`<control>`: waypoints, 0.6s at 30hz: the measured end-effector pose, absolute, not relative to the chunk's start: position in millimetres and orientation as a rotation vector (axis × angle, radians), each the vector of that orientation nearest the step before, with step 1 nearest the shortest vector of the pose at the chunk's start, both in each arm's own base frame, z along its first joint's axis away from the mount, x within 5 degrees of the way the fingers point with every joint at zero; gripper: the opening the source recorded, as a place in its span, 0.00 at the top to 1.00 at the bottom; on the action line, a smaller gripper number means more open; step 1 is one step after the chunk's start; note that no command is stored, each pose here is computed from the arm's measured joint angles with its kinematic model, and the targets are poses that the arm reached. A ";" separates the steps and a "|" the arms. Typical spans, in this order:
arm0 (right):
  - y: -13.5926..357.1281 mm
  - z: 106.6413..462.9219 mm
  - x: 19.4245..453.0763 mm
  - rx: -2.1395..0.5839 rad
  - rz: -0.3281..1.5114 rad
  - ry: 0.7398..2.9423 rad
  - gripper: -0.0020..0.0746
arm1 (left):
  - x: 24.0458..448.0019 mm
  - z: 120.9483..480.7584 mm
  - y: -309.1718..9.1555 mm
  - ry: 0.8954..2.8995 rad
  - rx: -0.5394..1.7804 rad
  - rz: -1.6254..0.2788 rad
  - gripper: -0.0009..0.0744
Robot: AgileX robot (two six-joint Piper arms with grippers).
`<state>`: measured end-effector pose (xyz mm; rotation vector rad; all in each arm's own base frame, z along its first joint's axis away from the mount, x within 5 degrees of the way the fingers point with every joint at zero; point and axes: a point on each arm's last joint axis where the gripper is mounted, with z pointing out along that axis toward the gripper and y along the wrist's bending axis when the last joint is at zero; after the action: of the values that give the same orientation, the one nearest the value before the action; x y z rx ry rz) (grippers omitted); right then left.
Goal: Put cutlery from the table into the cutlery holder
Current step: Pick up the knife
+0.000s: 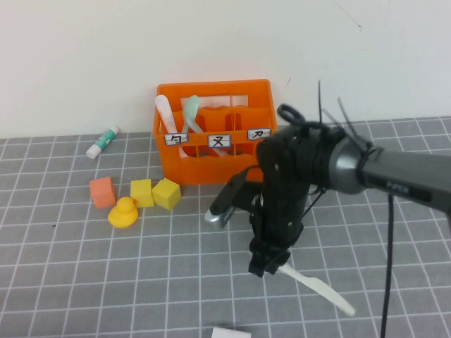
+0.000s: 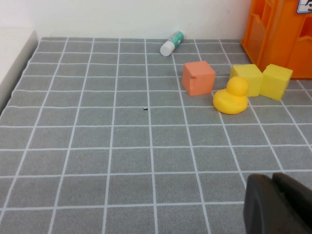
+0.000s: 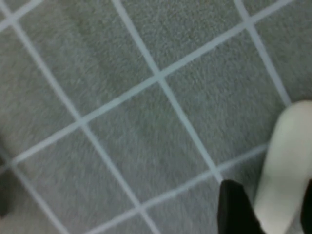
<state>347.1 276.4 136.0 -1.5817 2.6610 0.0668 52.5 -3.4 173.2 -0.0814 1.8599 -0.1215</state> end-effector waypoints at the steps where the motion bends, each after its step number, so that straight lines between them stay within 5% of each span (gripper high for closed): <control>1: 277.0 131.1 347.9 -1.574 0.066 2.669 0.60 | 52.5 173.2 -3.4 1.860 -0.081 -0.121 0.99; 14: 278.7 123.8 349.7 -1.551 0.073 2.674 0.61 | 52.5 173.2 -3.4 1.860 -0.081 -0.121 0.99; 18: 278.8 123.8 349.9 -1.550 0.073 2.671 0.73 | 52.5 173.2 -3.4 1.860 -0.081 -0.121 0.99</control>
<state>349.9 278.8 123.8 -1.5499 2.6715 0.0727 52.5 -3.4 173.2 -0.0814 1.8599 -0.1215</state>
